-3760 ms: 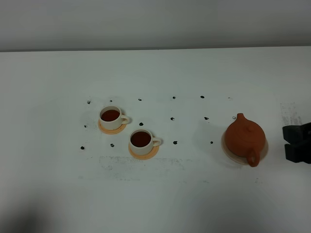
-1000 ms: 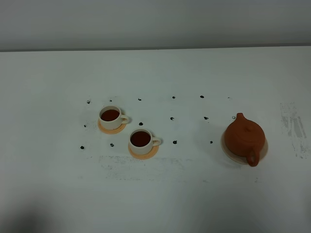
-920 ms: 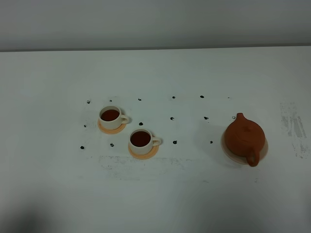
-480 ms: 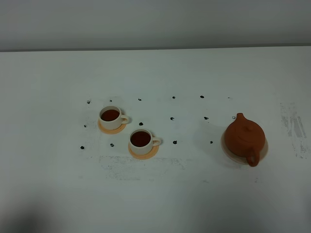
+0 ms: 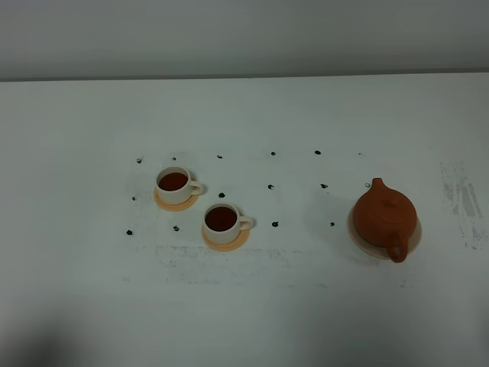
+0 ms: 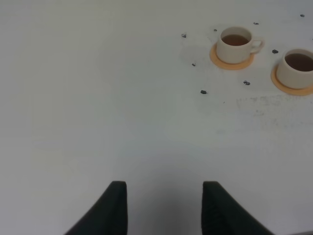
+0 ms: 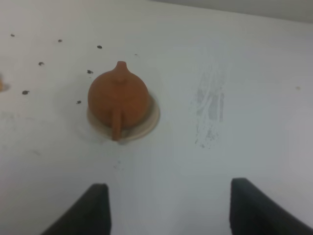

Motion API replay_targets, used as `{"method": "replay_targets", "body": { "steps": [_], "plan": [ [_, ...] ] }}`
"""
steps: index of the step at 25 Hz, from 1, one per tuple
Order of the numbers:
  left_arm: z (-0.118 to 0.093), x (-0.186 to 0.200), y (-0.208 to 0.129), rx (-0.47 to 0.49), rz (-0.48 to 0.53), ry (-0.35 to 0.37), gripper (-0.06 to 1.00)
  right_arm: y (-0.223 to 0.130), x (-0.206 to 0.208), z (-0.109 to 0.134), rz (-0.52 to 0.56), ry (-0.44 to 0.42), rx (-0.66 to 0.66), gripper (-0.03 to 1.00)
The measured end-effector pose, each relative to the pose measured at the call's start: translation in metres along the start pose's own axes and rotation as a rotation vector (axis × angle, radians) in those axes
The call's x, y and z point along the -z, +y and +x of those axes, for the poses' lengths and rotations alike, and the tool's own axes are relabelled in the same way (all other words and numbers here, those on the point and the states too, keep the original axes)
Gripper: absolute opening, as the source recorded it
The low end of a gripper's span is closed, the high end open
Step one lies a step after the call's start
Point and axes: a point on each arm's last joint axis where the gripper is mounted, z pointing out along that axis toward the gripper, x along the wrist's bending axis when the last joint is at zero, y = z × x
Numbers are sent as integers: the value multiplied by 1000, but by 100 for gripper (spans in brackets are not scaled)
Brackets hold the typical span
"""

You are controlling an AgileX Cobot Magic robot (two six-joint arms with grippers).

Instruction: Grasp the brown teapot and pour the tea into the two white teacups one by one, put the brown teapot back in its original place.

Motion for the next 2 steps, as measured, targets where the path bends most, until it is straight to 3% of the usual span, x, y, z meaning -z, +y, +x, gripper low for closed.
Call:
{"method": "replay_targets", "body": {
  "steps": [2],
  "plan": [
    [0,0,0,0,0,0,37,0,0,0,0,0,0,51]
  ]
}}
